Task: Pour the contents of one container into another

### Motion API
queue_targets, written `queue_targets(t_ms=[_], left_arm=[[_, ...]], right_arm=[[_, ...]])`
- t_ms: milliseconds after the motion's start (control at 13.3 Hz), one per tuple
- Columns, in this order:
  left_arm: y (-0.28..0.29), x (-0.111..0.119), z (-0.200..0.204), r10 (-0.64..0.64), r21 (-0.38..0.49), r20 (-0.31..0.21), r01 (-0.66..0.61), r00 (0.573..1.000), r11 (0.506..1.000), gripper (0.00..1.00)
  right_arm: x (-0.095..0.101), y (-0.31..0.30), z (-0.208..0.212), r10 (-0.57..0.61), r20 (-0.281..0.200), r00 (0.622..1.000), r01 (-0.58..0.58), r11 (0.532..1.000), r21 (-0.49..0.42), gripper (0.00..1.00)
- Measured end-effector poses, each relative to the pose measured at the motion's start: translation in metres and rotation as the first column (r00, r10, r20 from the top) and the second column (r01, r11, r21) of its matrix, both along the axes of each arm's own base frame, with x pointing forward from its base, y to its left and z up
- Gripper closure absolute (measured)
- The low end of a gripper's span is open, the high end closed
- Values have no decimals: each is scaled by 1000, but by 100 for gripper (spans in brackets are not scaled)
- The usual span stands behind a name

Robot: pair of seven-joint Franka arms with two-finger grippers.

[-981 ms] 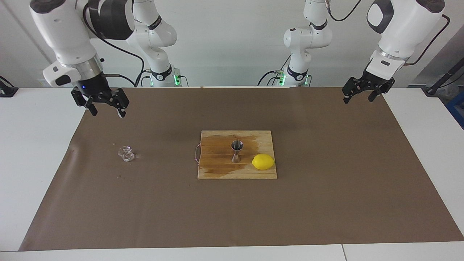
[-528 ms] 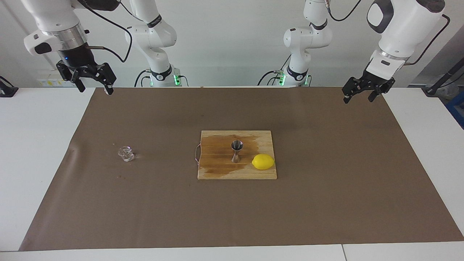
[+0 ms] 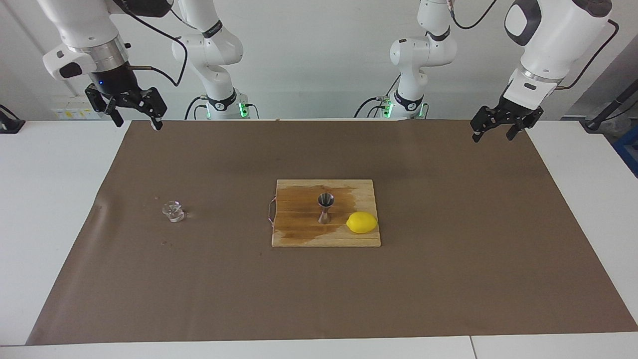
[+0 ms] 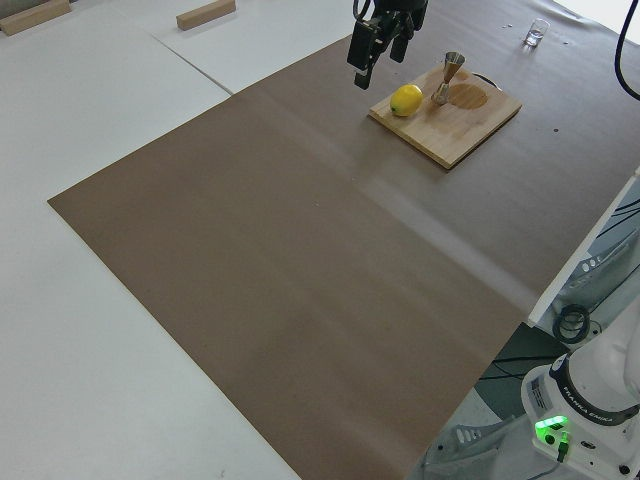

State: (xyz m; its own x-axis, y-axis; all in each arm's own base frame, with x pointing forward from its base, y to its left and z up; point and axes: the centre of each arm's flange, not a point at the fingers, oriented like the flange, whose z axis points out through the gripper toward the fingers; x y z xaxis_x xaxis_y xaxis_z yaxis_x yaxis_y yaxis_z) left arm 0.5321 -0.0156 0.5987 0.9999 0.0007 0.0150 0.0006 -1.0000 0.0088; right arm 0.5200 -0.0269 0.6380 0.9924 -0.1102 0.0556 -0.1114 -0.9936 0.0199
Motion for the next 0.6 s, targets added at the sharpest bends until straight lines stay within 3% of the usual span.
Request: queue_targets(t_ms=[604], left_arm=[[0, 0, 1, 0, 0, 1, 0, 1000, 1000, 0]], right_arm=[[-6, 24, 3, 54, -55, 997, -55, 998, -17, 0]])
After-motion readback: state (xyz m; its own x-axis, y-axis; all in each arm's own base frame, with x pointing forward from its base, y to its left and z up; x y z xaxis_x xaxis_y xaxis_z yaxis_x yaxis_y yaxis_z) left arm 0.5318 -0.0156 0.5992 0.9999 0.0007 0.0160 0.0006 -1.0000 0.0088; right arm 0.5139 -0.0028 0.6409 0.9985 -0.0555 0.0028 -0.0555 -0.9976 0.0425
